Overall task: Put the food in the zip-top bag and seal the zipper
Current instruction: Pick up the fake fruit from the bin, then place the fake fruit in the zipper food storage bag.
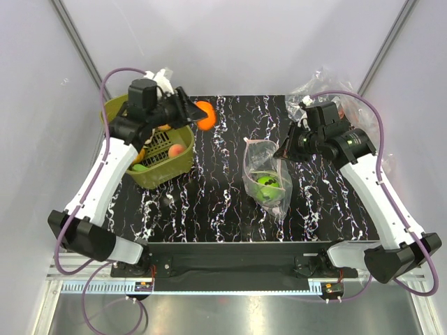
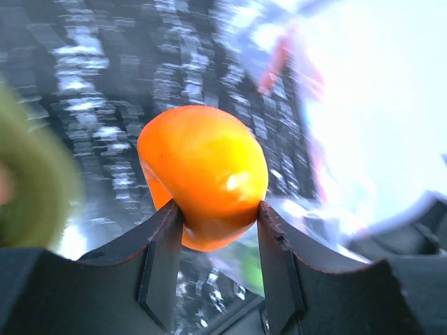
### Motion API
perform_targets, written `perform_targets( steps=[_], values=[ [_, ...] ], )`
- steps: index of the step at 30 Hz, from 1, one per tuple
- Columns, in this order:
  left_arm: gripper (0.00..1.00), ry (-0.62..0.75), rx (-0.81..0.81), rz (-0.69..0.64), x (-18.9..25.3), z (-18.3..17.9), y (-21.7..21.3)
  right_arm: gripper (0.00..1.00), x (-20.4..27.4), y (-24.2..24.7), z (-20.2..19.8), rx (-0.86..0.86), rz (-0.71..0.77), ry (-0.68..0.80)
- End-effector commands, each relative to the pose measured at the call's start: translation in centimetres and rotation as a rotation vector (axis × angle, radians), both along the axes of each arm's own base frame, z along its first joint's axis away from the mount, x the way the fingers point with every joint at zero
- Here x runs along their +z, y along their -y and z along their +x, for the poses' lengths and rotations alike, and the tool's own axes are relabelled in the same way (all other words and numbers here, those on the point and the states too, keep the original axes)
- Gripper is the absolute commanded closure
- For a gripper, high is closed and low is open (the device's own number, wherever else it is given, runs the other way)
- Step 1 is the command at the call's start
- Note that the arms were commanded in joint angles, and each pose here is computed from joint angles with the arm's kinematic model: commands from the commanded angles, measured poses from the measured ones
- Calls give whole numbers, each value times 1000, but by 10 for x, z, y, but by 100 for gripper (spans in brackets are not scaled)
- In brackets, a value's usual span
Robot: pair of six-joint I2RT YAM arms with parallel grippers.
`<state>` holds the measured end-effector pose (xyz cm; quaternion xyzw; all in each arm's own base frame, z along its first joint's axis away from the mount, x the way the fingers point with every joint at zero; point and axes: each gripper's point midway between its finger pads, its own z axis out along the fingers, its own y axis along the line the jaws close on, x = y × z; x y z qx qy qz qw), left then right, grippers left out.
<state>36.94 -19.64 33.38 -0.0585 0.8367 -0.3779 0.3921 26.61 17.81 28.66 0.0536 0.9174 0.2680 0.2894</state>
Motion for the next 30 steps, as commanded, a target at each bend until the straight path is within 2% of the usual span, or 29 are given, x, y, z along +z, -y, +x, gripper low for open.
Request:
perform_targets(
  steps=[1, 7, 16, 22, 30],
  values=[
    [78, 188, -186, -111, 65, -38, 49, 100, 7, -7, 6, 8, 48, 27],
    [78, 268, -341, -169, 92, -77, 103, 100, 8, -7, 5, 8, 54, 29],
    [81, 233, -516, -166, 80, -110, 166, 100, 19, -3, 8, -10, 40, 56],
    [81, 201, -570, -140, 62, -125, 180, 100, 21, 4, 11, -39, 7, 65],
    [82, 161, -589, -71, 35, -138, 176, 100, 21, 11, 14, -68, -26, 70]
  ],
)
